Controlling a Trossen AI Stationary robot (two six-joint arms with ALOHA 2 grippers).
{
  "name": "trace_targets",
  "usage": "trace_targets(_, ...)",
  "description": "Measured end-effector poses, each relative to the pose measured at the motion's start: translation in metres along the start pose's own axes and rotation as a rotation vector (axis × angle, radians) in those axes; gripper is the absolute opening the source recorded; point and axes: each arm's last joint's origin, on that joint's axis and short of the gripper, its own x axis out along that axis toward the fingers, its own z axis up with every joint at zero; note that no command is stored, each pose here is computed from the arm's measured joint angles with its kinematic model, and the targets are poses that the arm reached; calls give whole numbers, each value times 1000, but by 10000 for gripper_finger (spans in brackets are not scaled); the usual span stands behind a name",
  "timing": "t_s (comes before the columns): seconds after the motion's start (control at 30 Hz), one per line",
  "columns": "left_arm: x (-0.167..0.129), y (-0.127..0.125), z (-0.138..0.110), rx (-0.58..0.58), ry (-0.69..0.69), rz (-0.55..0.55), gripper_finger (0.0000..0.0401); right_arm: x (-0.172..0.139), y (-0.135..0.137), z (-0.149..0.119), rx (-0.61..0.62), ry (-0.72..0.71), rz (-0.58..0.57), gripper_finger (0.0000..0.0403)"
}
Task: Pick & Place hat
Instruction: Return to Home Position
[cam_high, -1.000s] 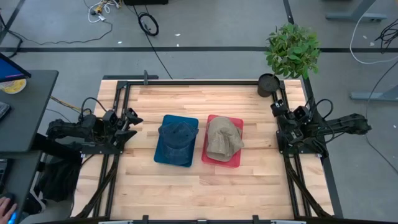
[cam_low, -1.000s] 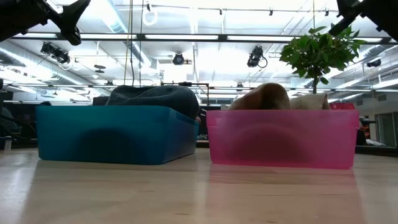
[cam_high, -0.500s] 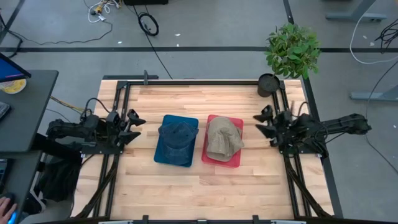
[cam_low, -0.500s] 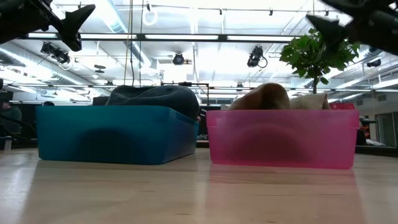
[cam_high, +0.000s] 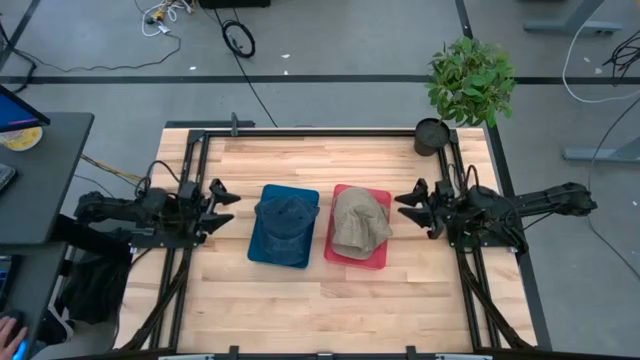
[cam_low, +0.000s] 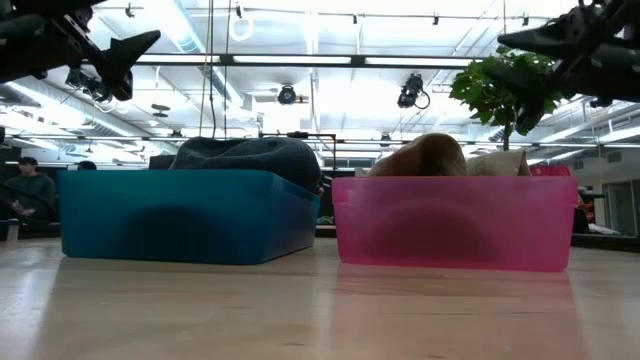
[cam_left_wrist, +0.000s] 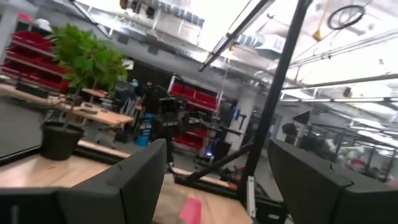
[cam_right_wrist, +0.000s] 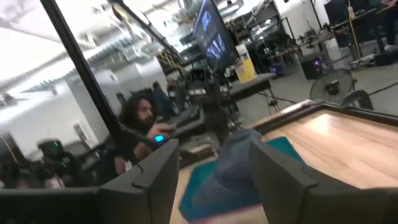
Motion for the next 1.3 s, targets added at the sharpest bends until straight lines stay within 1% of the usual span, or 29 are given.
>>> trace_targets(0.13,0,1,-1,-7,0,36,286,0,-3,-8,-39,79,-33,197)
trace_targets(0.23,0,3,-4,-38,26,76,286,-2,-7,-16,-31,166,-74,197)
trace_targets(0.33,0,3,-5,-60,30,78,286,-4,-11,-24,-3,249,-115,197)
trace_targets(0.47,0,3,-5,-70,30,77,286,-8,-16,-34,-19,361,-165,197)
trace_targets(0.57,0,3,-5,-70,30,77,286,-11,-19,-40,-52,433,-192,197)
trace_targets(0.63,0,3,-5,-77,30,77,286,-12,-20,-43,-114,472,-192,197)
trace_targets(0.77,0,4,-5,-61,31,77,286,-12,-20,-42,-274,476,-163,197)
trace_targets(0.9,0,4,-7,96,58,71,286,-12,-21,-42,-376,478,-159,197)
trace_targets(1.0,-1,5,-11,160,106,74,286,-12,-21,-42,-432,483,-145,197)
trace_targets(1.13,-3,9,-21,154,213,103,286,-12,-21,-42,-498,488,-132,197)
trace_targets(1.2,-4,11,-26,143,268,120,286,-12,-21,-41,-509,481,-148,197)
trace_targets(1.3,-5,11,-28,173,286,124,286,-11,-22,-40,-520,467,-181,197)
